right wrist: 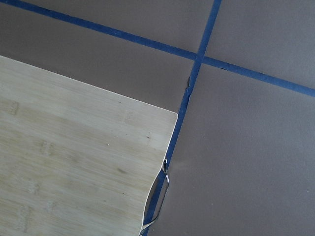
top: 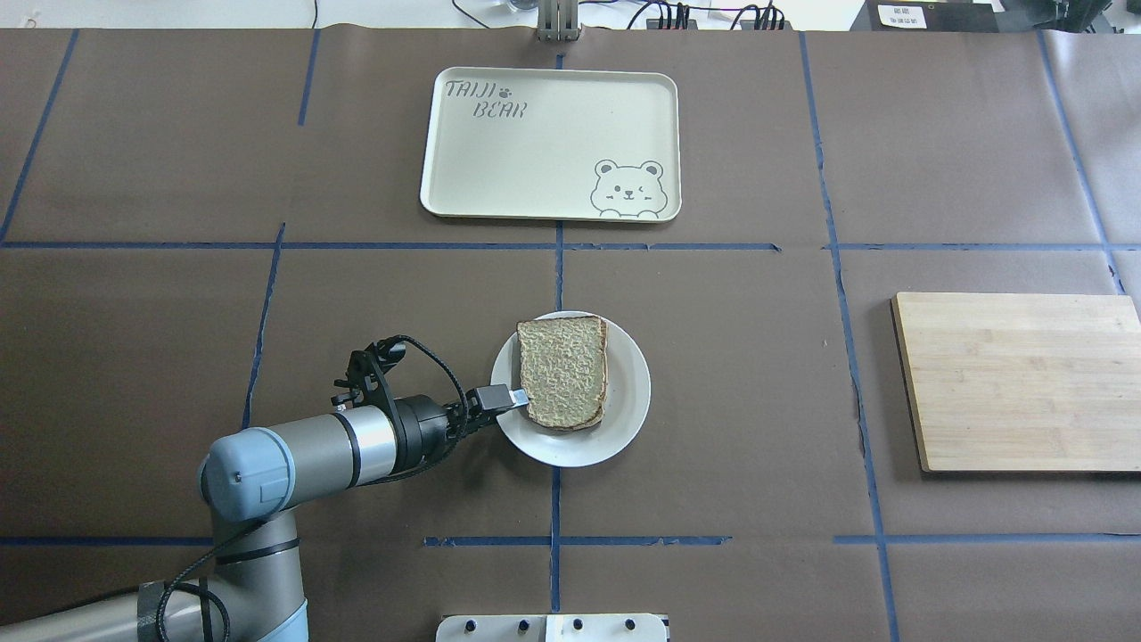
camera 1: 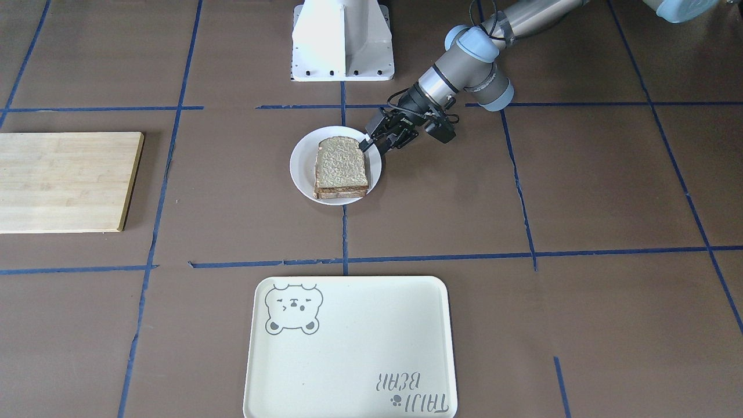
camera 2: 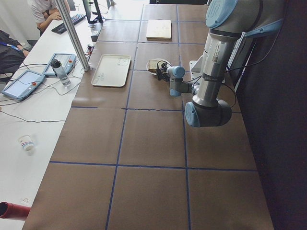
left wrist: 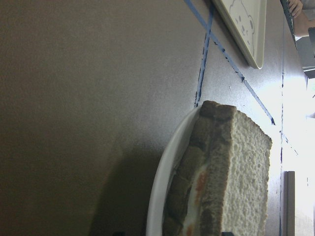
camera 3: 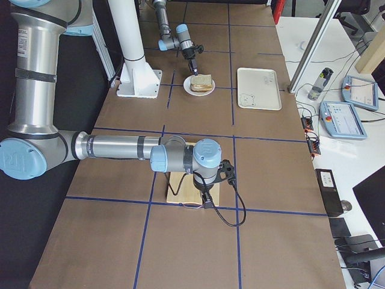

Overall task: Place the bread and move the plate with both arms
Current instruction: 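Slide the plate with the left gripper toward the bear tray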

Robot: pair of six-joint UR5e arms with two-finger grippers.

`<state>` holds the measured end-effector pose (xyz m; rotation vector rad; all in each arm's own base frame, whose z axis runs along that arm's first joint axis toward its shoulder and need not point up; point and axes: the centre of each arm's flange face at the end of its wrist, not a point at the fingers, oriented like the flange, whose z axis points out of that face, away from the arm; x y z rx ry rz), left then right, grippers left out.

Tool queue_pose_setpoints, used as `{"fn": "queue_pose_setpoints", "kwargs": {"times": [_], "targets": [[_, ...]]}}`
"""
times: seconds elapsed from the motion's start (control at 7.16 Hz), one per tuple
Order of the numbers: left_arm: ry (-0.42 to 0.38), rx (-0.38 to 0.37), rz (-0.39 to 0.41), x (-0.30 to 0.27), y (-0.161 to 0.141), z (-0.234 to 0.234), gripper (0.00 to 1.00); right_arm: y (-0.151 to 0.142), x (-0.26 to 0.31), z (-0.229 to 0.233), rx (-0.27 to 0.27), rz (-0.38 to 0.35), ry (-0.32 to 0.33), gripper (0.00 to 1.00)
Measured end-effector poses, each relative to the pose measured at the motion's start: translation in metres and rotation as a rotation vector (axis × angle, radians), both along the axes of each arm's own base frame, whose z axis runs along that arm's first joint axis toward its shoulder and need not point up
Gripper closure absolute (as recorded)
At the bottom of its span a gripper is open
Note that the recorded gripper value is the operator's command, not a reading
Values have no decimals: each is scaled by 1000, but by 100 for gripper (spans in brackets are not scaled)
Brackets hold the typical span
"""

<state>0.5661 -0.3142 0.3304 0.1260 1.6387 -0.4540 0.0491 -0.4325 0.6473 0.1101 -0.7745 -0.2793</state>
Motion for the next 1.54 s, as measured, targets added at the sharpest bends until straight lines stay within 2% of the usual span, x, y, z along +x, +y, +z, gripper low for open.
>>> {"fn": "queue_pose_setpoints", "kwargs": {"times": [0.42,0.84,0.98,1.12,1.54], "targets": [[11,2,0,0,0,0,82,0,0,0,-2,-1,1,0],[33,8,1,-2,1,-3,98,0,0,0,-3,-1,1,0],[38,10,1,-2,1,-4,100,0,0,0,-3,-1,1,0],[60,12,2,-5,1,-7,100,0,0,0,-3,-1,2,0],[209,-16,-11,-23,0,-17,100,0,-1,1,-3,-1,2,0]]}}
